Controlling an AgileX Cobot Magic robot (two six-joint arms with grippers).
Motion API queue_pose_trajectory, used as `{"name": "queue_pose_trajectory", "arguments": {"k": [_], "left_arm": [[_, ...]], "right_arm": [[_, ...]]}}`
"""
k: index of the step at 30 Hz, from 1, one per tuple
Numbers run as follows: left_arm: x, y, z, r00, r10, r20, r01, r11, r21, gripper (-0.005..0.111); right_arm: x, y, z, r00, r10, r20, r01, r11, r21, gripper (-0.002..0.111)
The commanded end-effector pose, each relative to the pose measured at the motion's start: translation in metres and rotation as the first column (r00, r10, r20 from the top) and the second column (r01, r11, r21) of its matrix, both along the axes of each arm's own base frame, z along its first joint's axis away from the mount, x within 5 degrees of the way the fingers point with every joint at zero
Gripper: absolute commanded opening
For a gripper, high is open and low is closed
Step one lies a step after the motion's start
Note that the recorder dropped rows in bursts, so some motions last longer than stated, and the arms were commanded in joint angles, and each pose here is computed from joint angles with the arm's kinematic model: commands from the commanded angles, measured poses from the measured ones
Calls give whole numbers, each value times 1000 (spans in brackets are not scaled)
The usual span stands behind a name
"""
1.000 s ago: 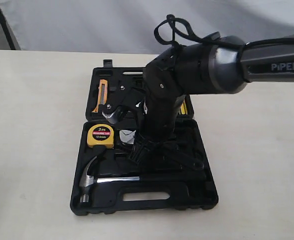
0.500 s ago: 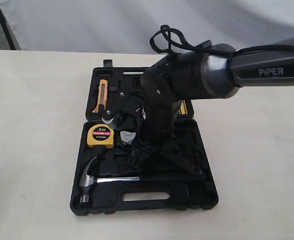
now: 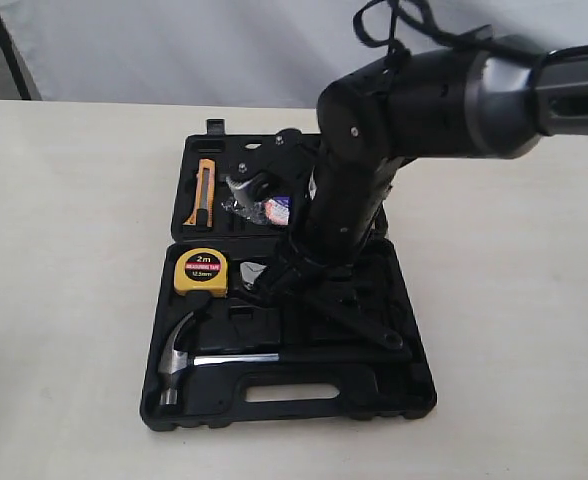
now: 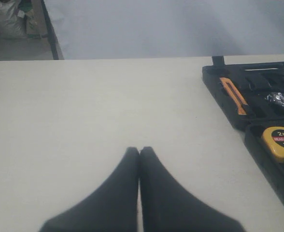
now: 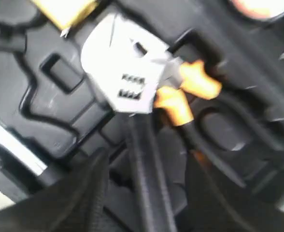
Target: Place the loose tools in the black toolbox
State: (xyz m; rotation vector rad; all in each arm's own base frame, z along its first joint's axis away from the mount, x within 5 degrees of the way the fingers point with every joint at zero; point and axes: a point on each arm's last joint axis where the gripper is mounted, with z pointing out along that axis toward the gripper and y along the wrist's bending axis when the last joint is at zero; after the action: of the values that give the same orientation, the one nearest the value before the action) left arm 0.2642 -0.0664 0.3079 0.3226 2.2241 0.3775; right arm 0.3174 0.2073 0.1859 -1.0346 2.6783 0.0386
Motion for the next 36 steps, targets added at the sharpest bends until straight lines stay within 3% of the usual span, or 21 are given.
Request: {"name": "queue_pose_trajectory", "arguments": {"k": [1, 7, 13, 17, 24, 26, 27, 29, 34, 36], "left_arm": [[-2, 0, -1, 1000, 1, 5, -1, 1000, -27, 1], [-2, 0, -1, 1000, 1, 5, -1, 1000, -27, 1], [-2, 0, -1, 1000, 1, 5, -1, 1000, -27, 1], [-2, 0, -1, 1000, 1, 5, -1, 1000, -27, 1], [-2, 0, -1, 1000, 1, 5, -1, 1000, -27, 1], [-2, 0, -1, 1000, 1, 5, -1, 1000, -27, 1], [-2, 0, -1, 1000, 1, 5, -1, 1000, -27, 1], [-2, 0, -1, 1000, 1, 5, -1, 1000, -27, 1], [-2, 0, -1, 1000, 1, 5, -1, 1000, -27, 1], [-2, 0, -1, 1000, 1, 5, -1, 1000, -27, 1]], "right_arm": [[-3, 9, -19, 999, -4, -37, 3, 999, -32, 47], [-4, 17, -23, 997, -49, 56, 56, 991, -121, 47], [-22, 43, -22, 978, 40, 202, 14, 966, -257, 47], [-32, 53, -39, 973, 126, 193, -41, 920, -391, 47], [-29, 54, -64, 969, 125, 211, -15, 889, -458, 44], [-28, 53, -65, 968, 135, 214, -20, 885, -466, 29], [-28, 54, -63, 966, 135, 219, -19, 887, -462, 12], [-28, 54, -56, 965, 129, 231, -12, 894, -448, 0], [-31, 52, -16, 950, 149, 273, -34, 923, -384, -1], [-35, 54, 0, 947, 230, 223, -160, 942, -295, -1]]}}
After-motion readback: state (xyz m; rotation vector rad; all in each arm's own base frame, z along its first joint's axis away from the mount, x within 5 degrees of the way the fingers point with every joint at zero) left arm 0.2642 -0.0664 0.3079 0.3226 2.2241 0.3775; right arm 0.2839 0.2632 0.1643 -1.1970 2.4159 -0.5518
